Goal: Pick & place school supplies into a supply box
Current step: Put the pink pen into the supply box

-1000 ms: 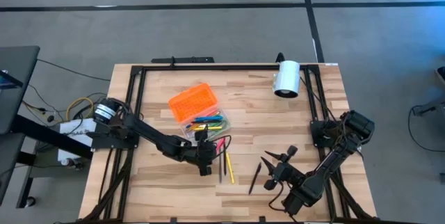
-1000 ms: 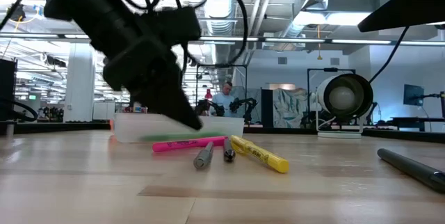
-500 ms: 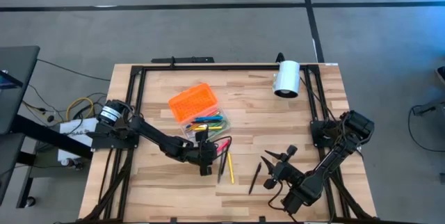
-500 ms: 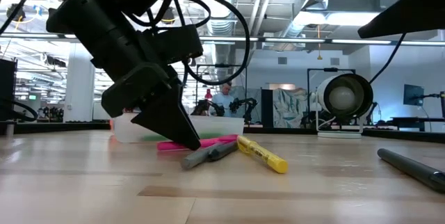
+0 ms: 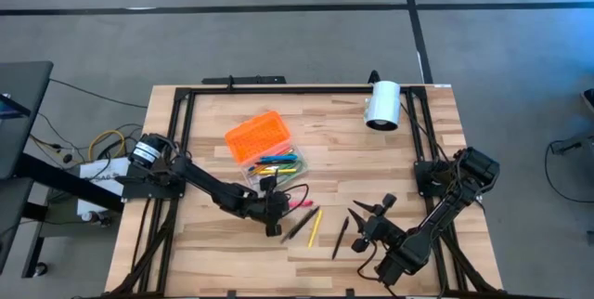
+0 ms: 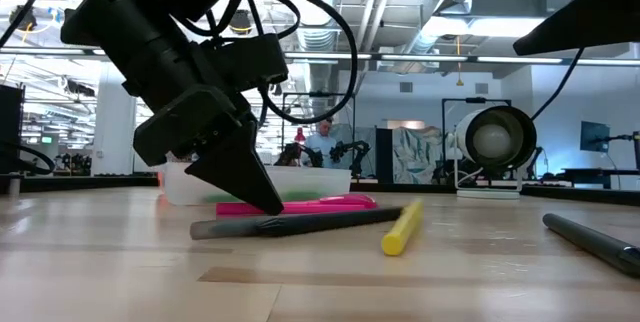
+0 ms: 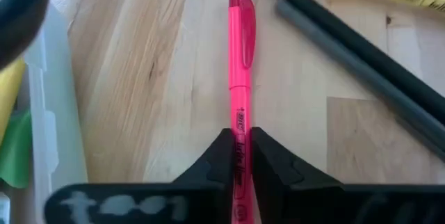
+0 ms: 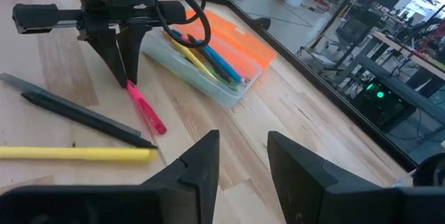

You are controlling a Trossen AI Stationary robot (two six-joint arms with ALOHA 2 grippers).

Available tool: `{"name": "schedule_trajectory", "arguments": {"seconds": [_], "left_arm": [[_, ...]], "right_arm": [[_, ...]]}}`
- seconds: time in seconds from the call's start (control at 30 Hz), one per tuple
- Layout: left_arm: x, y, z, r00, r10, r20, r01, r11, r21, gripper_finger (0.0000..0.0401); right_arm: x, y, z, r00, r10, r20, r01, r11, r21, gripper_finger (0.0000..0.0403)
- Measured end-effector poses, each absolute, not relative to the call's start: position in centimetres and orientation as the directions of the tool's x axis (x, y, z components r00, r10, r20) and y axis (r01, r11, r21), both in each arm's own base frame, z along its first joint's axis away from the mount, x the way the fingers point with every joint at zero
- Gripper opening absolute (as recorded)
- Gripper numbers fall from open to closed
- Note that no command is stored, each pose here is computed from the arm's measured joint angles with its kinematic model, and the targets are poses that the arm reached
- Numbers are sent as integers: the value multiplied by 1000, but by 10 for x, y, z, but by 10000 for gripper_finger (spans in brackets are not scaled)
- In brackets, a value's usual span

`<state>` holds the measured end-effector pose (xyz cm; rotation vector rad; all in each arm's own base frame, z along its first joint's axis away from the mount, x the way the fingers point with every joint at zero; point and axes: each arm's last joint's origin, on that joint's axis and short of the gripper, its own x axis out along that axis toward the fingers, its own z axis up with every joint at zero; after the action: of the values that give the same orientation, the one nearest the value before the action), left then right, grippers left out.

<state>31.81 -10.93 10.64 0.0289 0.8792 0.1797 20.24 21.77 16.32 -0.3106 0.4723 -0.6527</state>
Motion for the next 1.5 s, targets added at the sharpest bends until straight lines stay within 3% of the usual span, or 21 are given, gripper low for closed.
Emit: {"name": "schedule_trajectory", "arguments": {"seconds": [0.27,0.47,0.7,1.5], "left_arm": [[317,-110,106,624,195,-757,-184,978,101,38],[314,-114,105,628,243,-740,-197,969,151,12],[314,-114,105,630,254,-734,-201,966,162,24],[325,-122,118,671,274,-689,-166,961,221,13]], "right_arm": [[203,218,163,697,-641,-323,504,757,-415,116],[203,218,163,696,-641,-323,504,757,-415,116],[203,218,163,696,-641,-324,504,757,-415,116],[203,218,163,695,-641,-326,503,757,-417,116]]}}
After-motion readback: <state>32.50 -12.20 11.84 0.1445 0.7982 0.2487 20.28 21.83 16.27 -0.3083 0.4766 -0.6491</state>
